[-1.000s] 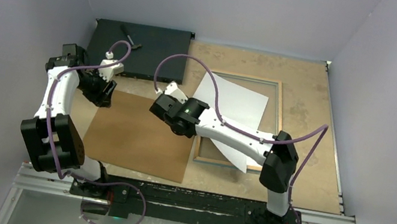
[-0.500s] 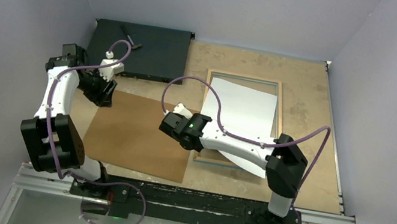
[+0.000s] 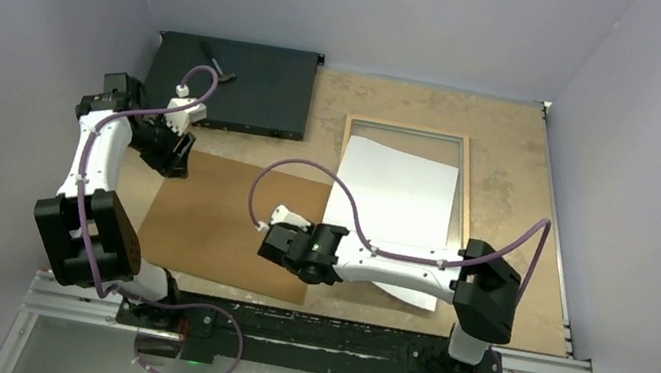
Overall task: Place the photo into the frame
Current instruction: Turn over the photo from the photo frame.
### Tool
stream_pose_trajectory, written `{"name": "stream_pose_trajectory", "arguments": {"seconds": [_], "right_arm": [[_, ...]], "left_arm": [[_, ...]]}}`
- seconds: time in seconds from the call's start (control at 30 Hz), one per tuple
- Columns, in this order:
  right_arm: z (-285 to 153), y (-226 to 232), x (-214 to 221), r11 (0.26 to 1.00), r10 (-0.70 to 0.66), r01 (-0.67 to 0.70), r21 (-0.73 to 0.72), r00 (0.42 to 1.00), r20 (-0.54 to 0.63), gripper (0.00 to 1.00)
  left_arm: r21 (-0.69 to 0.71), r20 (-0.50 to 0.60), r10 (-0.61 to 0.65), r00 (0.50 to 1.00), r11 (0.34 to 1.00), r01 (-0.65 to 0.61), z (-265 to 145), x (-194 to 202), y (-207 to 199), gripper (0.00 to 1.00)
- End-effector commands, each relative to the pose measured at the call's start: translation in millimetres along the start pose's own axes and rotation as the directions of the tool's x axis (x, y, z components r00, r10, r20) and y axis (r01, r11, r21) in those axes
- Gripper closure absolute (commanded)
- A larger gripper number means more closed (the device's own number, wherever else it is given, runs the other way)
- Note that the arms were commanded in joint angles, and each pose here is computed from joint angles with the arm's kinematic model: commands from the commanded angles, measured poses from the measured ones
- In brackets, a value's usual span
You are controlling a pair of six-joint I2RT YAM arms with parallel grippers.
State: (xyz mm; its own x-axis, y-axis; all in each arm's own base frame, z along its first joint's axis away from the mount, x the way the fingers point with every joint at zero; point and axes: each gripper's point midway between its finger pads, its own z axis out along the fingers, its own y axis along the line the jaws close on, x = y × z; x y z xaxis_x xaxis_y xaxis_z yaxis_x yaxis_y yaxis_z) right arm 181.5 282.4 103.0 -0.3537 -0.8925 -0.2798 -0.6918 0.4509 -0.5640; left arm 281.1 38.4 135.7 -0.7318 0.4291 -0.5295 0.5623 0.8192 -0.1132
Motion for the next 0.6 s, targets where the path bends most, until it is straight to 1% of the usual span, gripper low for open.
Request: {"name": "stream_pose_trajectory", "arguments": {"seconds": [0.0,0.13,0.27,0.37,0.43,0.5,0.57], "right_arm": [[-6.1,5.2,-3.8,0.999,-0.034,0.034,-0.001,0.999,0.028,1.00],[-6.0,-1.8,-0.7,0.998,-0.045,0.044,0.035,0.998,0.035,1.00],[-3.3,-22.7,5.8,0.985,-0.084,0.076,0.156,0.995,0.048,1.00],[-2.4,-26.5,4.5,0.981,-0.077,0.067,0.184,0.996,0.049,1.00],[-1.4,-28.2,2.0,0.976,-0.050,0.039,0.212,0.998,0.043,0.87],[-3.4,-29.0,-5.6,0.974,-0.010,-0.001,0.226,0.999,0.048,0.62],[-2.7,-27.5,-11.7,0.974,0.010,-0.025,0.227,0.998,0.066,0.42]], "left_arm": [[0.029,0.041,0.004,0.999,1.000,-0.005,1.3,-9.6,-5.0,0.53],[0.031,0.040,0.003,0.999,1.000,-0.005,2.1,-8.9,-5.2,0.53],[0.043,0.047,-0.003,0.999,0.999,0.000,3.2,-9.6,-7.9,0.53],[0.059,0.050,-0.007,0.999,0.998,0.004,5.1,-9.7,-12.6,0.53],[0.068,0.052,-0.007,0.999,0.998,0.004,5.6,-10.5,-16.3,0.52],[0.072,0.055,-0.004,0.998,0.997,0.000,5.5,-11.6,-18.7,0.52],[0.074,0.057,0.000,0.998,0.997,-0.004,4.1,-12.5,-21.2,0.52]]}}
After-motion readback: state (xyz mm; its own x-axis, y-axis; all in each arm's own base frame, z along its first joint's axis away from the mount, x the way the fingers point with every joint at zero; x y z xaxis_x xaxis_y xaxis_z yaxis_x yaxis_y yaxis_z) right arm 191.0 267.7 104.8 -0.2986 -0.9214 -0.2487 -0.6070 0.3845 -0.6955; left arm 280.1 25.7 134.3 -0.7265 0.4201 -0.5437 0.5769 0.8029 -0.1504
